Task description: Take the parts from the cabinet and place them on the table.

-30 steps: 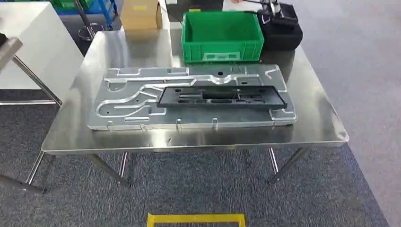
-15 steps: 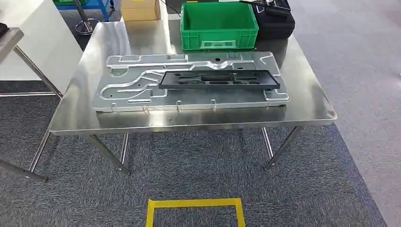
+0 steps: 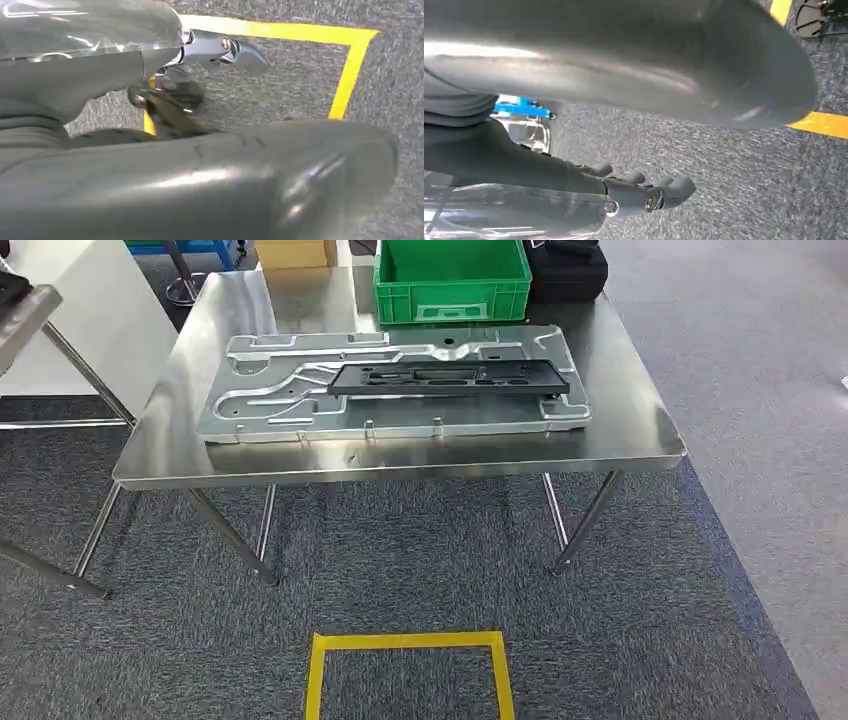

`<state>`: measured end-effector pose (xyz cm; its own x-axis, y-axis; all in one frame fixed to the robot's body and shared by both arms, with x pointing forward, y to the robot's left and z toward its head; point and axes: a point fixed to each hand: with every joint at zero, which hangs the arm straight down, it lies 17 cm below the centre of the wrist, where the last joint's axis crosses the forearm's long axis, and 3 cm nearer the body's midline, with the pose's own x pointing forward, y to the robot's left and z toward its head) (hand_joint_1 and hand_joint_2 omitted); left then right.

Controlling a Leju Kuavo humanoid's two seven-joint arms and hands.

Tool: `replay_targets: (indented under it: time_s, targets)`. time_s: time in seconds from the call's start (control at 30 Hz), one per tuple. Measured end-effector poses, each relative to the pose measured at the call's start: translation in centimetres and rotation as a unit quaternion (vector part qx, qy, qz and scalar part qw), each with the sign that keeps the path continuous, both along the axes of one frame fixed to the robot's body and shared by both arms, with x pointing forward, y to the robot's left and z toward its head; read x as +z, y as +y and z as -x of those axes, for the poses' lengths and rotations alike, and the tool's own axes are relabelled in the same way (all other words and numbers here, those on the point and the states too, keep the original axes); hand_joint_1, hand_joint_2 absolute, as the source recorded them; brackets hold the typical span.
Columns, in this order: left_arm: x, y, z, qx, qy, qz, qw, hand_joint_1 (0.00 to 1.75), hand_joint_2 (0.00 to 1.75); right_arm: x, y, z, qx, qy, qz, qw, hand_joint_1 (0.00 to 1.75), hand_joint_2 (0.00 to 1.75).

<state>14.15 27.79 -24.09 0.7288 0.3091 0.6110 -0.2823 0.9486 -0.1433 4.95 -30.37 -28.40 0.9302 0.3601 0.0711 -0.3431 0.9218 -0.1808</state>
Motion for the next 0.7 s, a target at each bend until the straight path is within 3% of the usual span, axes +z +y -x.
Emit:
replay_targets:
  time_s: [0.7]
  targets:
    - [-0.5,2.1,1.4,-0.022,0.019,-0.023,0.999,0.00,0.00,0.1,2.4,-1.1,0.004,-0.001,-0.029,1.000,0.00,0.00]
